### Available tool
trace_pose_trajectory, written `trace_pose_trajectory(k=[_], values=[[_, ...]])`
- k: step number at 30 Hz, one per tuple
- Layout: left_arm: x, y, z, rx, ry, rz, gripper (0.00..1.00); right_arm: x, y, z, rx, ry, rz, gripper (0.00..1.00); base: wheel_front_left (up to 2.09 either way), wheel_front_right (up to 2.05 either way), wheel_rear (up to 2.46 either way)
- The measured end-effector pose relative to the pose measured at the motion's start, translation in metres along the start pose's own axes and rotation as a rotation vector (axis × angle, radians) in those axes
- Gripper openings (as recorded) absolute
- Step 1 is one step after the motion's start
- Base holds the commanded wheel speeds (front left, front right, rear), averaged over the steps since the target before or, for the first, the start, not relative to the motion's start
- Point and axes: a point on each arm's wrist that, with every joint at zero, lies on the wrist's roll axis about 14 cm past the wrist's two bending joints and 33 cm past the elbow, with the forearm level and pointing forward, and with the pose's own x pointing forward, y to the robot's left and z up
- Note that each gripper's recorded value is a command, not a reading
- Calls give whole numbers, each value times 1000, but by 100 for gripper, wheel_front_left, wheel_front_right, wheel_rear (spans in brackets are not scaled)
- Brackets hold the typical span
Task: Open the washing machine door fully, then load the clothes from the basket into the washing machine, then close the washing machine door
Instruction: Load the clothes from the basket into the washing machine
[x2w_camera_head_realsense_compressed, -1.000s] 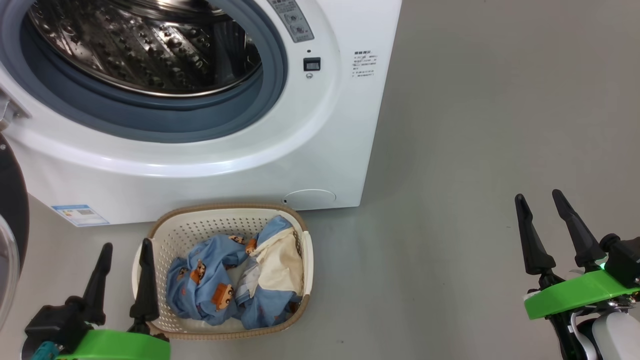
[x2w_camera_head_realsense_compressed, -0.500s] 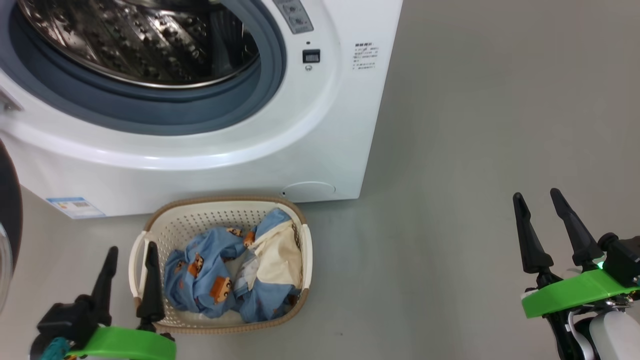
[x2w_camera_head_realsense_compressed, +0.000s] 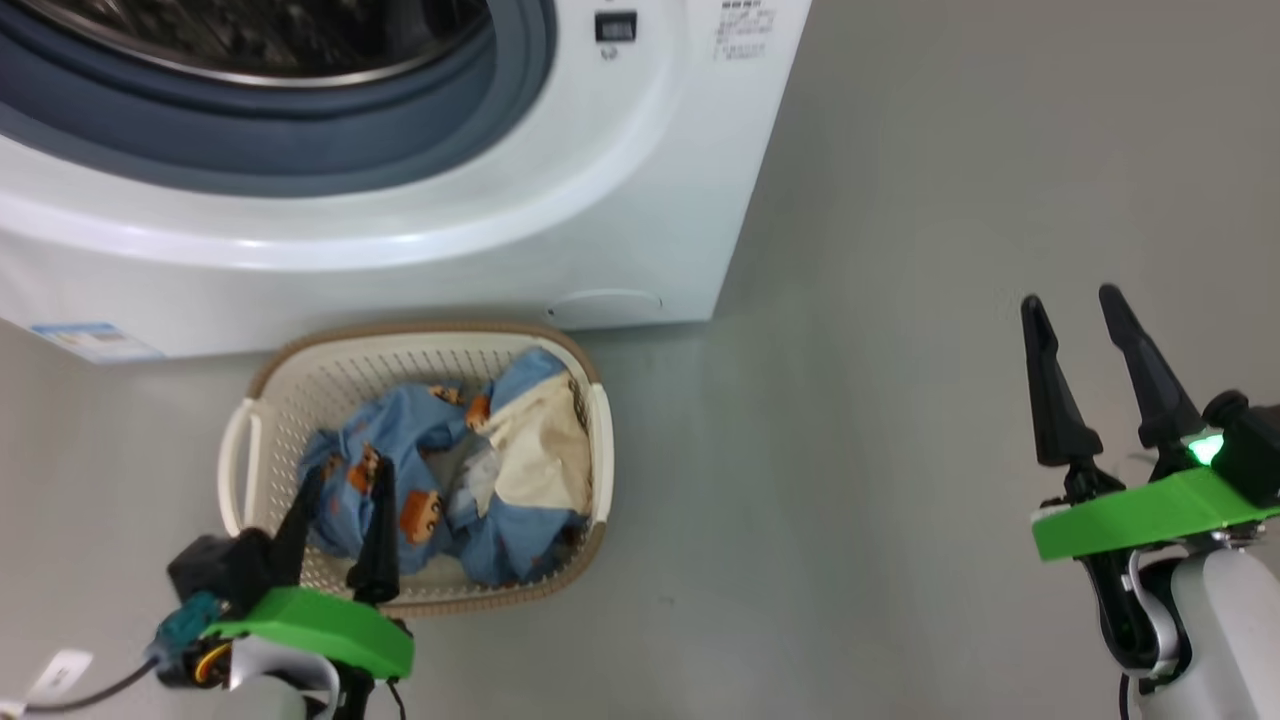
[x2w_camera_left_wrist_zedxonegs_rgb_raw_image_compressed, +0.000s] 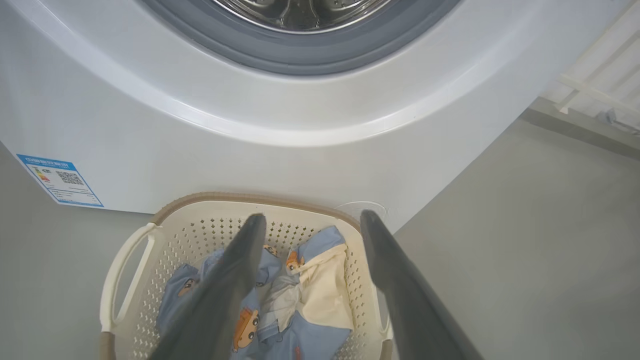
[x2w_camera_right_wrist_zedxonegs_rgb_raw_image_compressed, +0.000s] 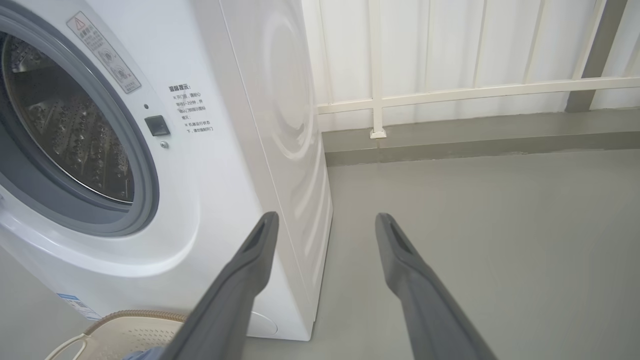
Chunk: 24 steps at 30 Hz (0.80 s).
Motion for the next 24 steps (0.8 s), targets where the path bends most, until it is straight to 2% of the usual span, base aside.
trace_pose_trajectory(k=[13, 24], values=[[46, 0, -83, -6, 286, -23, 100, 33, -6, -29, 10, 37, -8, 100, 0, 0, 0], [82, 10, -137, 40, 484, -41, 100, 56, -14, -58, 6, 71, -10, 100, 0, 0, 0]])
